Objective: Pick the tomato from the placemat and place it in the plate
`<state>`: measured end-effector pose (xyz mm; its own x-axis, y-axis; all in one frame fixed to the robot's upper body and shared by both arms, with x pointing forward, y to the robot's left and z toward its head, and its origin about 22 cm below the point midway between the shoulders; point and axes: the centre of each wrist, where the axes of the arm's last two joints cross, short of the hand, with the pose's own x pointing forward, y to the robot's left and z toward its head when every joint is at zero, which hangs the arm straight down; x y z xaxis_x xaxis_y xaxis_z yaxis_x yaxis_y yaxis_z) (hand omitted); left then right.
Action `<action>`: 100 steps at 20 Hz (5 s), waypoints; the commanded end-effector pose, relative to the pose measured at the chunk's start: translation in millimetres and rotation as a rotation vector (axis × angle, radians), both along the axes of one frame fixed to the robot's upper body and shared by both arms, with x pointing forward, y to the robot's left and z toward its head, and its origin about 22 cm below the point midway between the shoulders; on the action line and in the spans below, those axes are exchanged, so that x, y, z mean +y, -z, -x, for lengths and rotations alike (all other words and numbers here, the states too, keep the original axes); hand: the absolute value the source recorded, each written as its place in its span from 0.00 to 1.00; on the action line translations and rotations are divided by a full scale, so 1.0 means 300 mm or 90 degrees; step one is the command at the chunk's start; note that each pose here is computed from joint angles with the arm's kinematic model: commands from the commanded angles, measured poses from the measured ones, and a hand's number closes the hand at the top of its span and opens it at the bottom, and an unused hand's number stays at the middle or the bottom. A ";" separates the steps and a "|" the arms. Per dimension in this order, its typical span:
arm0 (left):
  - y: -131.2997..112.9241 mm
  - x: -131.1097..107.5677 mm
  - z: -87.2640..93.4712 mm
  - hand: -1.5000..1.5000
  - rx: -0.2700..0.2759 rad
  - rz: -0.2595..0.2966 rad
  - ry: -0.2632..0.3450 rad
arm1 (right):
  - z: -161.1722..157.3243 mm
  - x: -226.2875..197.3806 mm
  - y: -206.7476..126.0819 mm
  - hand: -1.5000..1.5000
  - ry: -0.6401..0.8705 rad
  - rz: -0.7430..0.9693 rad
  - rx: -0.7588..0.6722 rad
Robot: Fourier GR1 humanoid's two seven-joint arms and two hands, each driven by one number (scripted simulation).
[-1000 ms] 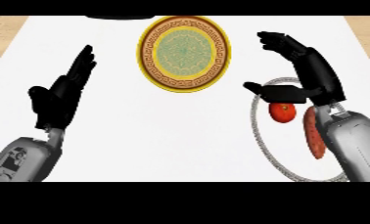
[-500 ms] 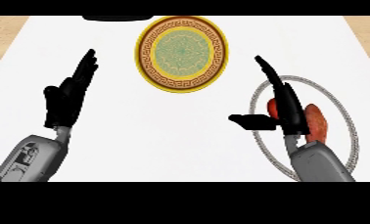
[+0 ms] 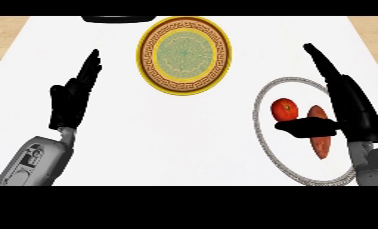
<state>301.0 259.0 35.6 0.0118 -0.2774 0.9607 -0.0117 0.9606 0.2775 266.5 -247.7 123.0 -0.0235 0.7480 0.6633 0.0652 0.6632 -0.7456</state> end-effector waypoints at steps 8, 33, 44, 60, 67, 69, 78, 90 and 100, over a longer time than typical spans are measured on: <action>-0.011 0.014 -0.005 0.50 -0.011 0.002 0.015 | -0.037 -0.049 -0.241 0.00 0.008 0.150 0.254; -0.037 -0.045 0.037 0.50 -0.007 0.003 0.012 | -0.130 -0.013 0.145 0.00 -0.007 0.196 0.418; -0.023 0.031 0.002 0.50 -0.007 0.002 0.002 | -0.185 -0.071 0.219 1.00 -0.005 0.202 0.394; 0.007 -0.019 0.022 0.50 -0.002 0.008 0.016 | -0.238 -0.192 0.218 1.00 0.039 0.259 0.261; -0.007 -0.010 0.010 0.50 0.006 0.003 0.010 | -0.243 -0.142 0.108 1.00 0.070 0.257 0.062; -0.044 -0.057 -0.018 0.50 -0.003 0.001 0.004 | -0.272 -0.129 0.001 1.00 0.060 0.256 -0.048; -0.017 0.000 -0.017 0.50 -0.008 0.010 0.013 | -0.268 0.065 -0.200 1.00 -0.084 0.164 -0.198; -0.029 -0.022 -0.051 0.50 -0.008 0.003 0.017 | -0.493 0.419 -0.162 1.00 -0.155 0.079 -0.091; -0.018 -0.096 -0.066 0.50 -0.007 0.000 0.033 | -0.538 0.628 0.031 1.00 -0.146 0.230 -0.031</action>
